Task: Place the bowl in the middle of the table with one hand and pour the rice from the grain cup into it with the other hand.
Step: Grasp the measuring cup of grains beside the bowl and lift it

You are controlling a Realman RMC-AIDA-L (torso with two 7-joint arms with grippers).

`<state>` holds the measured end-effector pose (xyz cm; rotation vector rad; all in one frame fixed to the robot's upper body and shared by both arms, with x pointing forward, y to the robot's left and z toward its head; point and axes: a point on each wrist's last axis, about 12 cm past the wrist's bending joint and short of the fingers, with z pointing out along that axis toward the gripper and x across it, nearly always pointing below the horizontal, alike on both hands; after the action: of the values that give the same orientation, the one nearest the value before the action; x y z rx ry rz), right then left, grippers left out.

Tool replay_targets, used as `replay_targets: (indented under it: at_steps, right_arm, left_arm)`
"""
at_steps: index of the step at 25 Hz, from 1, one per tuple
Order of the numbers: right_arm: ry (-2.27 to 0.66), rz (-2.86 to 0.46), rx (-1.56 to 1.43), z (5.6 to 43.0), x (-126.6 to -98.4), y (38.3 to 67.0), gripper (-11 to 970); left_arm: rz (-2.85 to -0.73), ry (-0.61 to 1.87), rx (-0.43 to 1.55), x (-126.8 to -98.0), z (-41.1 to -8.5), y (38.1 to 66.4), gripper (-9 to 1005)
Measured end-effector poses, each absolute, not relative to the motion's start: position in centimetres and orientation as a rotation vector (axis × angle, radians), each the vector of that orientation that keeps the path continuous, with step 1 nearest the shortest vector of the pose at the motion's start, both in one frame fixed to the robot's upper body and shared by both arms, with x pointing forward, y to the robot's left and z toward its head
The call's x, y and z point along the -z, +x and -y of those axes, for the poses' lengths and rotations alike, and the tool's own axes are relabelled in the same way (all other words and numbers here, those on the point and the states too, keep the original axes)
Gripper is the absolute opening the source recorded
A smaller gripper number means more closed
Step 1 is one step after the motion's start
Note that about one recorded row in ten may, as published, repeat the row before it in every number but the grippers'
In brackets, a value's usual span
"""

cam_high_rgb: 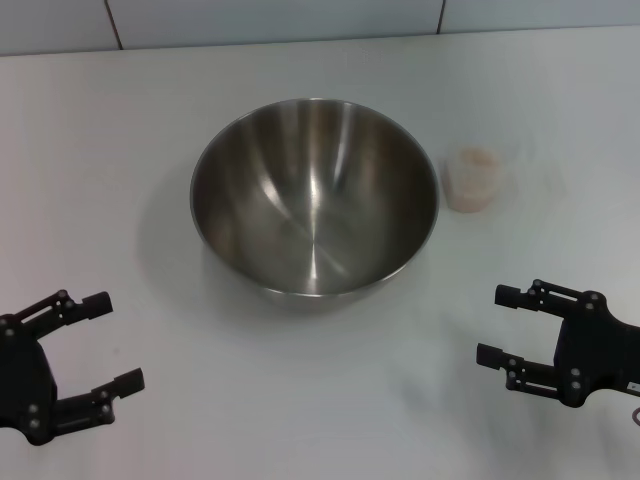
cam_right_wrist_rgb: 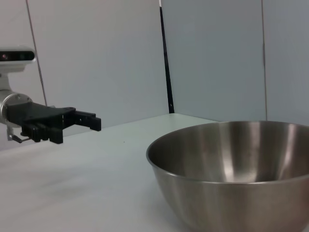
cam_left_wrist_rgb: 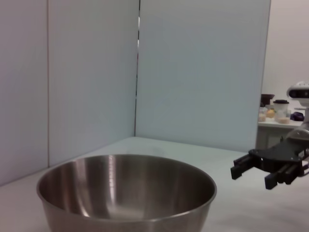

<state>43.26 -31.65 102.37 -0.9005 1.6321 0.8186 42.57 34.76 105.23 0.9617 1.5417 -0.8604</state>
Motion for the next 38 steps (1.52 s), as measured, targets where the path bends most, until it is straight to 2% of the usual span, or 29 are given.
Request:
replay_targets:
  at_steps: [38]
  right_arm:
    - [-0.894, -1.611, -0.809, 31.7, -102.4, 43.0, 722]
  left_arm:
    - [-1.559, 1.003, 0.837, -104.8, -33.6, 44.1, 859]
